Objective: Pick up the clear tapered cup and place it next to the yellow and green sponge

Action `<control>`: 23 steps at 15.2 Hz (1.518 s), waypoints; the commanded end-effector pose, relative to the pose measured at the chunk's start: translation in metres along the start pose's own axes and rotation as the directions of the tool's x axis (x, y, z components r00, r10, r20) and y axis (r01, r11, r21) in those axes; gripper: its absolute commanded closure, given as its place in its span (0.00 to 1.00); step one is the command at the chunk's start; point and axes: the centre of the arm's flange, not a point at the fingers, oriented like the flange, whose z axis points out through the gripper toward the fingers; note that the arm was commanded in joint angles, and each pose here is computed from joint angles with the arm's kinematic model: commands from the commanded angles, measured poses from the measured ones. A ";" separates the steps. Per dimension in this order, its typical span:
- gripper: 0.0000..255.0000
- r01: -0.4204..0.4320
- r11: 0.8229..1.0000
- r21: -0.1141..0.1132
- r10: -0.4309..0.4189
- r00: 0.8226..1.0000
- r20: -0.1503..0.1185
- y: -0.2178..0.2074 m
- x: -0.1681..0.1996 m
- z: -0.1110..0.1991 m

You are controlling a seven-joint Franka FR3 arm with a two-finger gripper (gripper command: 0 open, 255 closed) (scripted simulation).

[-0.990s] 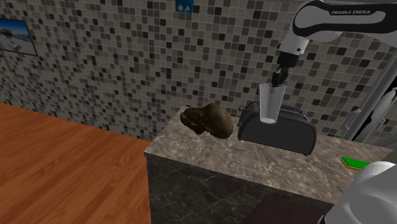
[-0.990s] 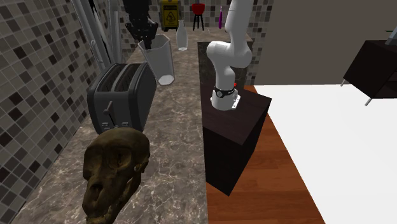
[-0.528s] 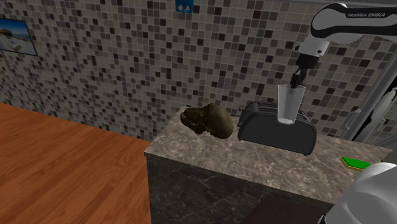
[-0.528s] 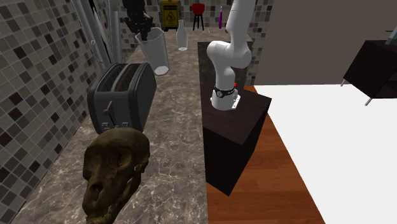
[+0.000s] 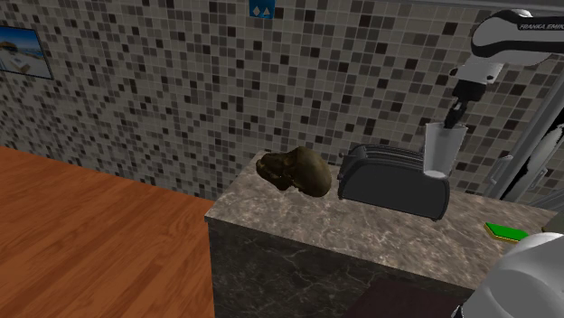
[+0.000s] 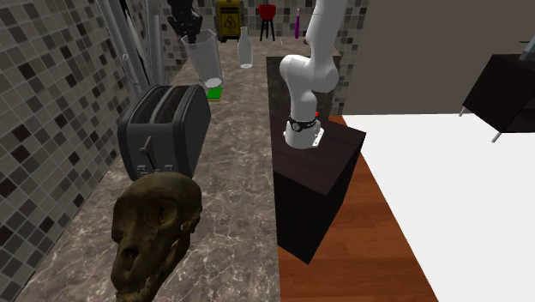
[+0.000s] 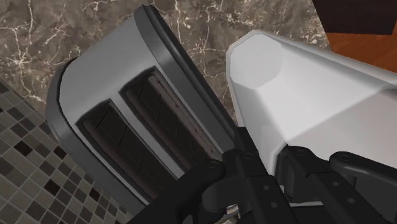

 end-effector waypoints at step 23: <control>1.00 0.001 1.000 -0.001 -0.001 1.000 0.000 0.240 -0.198 -0.039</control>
